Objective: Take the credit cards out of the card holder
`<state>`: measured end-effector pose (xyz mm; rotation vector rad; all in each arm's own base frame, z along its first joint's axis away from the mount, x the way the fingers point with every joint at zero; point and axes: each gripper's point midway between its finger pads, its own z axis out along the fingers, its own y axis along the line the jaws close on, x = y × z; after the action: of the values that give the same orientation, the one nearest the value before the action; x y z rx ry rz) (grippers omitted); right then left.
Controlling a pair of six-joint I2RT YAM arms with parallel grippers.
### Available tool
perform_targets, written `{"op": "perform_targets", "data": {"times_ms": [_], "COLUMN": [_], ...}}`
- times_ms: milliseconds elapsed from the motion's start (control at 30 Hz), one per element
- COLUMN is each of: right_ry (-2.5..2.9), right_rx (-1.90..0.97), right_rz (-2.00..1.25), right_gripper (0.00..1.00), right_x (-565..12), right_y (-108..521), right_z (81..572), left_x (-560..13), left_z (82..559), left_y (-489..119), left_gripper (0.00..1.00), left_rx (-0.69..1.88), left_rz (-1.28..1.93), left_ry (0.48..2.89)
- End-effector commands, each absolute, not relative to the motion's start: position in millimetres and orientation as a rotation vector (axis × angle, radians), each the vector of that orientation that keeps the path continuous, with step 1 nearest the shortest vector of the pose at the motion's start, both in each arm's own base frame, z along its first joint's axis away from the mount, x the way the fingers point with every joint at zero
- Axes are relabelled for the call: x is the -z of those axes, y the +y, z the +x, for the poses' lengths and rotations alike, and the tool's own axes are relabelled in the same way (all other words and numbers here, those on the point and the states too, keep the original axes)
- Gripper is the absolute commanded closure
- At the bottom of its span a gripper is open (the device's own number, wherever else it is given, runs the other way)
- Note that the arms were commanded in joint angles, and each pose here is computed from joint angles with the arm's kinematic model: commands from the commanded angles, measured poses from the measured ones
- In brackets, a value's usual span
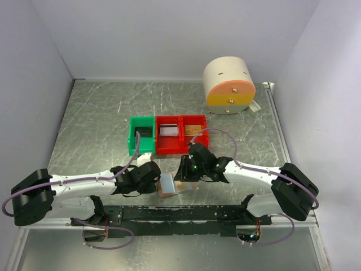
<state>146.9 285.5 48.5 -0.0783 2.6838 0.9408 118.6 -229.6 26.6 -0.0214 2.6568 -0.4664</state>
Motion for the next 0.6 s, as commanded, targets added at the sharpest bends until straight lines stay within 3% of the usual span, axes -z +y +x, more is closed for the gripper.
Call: {"op": "perform_targets", "data": {"times_ms": [0,33,100,167,200,233,367,567], "right_ry": [2.656,2.664,2.683,2.692,2.7,2.704,2.713,2.717], "right_rx": [-0.935,-0.871,-0.746,-0.675,-0.659,-0.65,-0.676,-0.674], "right_rz": [-0.048,-0.035,-0.019,-0.027,-0.037,-0.046,-0.06,-0.046], "right_gripper": [0.62,0.61,0.59,0.58,0.58,0.58,0.58,0.58], "right_x": [-57,-54,-47,-43,-41,-40,-38,-33], "right_y": [285,278,264,256,255,255,259,258], "right_z": [150,154,157,159,159,160,157,157], "left_x": [-32,-32,-35,-43,-51,-58,-101,-133], "left_z": [123,123,124,125,127,128,138,141], "left_y": [-236,-235,-233,-231,-231,-229,-237,-278], "left_gripper": [0.93,0.91,0.78,0.47,0.35,0.3,0.24,0.24], "left_rx": [0.493,0.485,0.464,0.455,0.458,0.456,0.543,0.758], "left_rz": [-0.014,-0.019,-0.031,-0.04,-0.047,-0.054,-0.06,0.081], "left_ry": [2.639,2.64,2.64,2.632,2.621,2.611,2.522,2.442]}}
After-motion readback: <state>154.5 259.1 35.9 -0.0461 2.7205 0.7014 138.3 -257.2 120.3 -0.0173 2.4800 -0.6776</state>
